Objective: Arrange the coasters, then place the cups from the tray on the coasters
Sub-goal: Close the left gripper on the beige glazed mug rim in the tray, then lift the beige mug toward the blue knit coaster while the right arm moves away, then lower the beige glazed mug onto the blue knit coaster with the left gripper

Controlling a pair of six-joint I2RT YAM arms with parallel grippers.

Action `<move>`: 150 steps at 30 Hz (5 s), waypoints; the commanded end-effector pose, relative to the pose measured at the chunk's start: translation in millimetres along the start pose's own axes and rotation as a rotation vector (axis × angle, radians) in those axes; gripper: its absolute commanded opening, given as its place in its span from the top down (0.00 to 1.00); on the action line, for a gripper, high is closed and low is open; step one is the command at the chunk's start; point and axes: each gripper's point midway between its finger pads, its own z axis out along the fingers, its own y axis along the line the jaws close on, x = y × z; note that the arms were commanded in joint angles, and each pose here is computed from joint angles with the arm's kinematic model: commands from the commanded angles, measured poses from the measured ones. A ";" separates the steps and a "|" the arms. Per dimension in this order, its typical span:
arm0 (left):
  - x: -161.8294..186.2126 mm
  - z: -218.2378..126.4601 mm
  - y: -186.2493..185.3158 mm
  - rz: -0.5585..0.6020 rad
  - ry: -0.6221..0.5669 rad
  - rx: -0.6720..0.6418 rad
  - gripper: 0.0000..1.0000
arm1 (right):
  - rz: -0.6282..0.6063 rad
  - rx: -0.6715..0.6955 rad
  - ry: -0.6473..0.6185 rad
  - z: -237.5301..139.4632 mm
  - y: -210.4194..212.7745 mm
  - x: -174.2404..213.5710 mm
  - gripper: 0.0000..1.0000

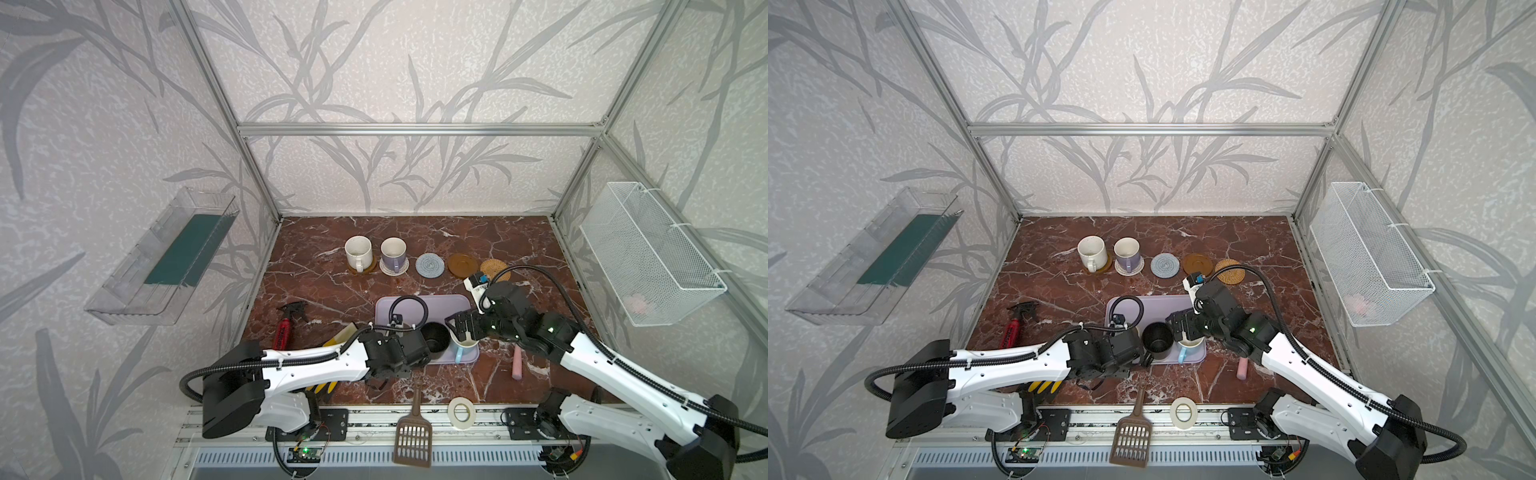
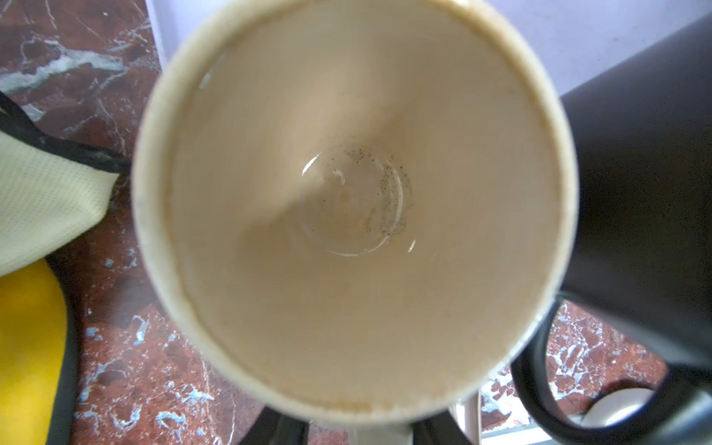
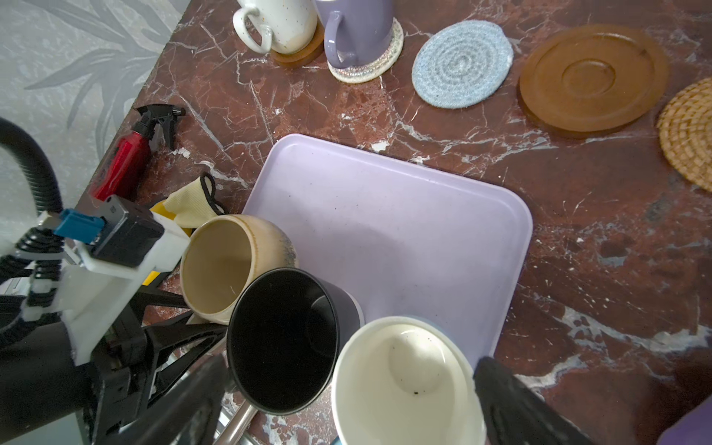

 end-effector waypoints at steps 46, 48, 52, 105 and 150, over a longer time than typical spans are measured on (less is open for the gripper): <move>-44.9 -30.3 8.6 0.019 -0.181 -0.060 1.00 | 0.016 -0.082 -0.045 7.5 11.0 -2.7 0.00; -51.3 -39.2 9.3 0.013 -0.202 -0.047 1.00 | 0.015 -0.091 -0.048 7.4 12.3 -3.0 0.00; -61.3 -53.9 13.5 0.023 -0.225 -0.055 1.00 | 0.019 -0.118 -0.061 5.1 17.1 -5.5 0.00; -274.8 -35.7 -70.3 0.010 -0.371 0.042 1.00 | 0.304 -0.073 -0.188 -8.6 -52.7 -76.7 0.01; -321.1 89.0 -79.3 -0.089 -0.371 -0.092 1.00 | 0.335 -0.053 -0.043 35.4 -104.0 -70.9 0.01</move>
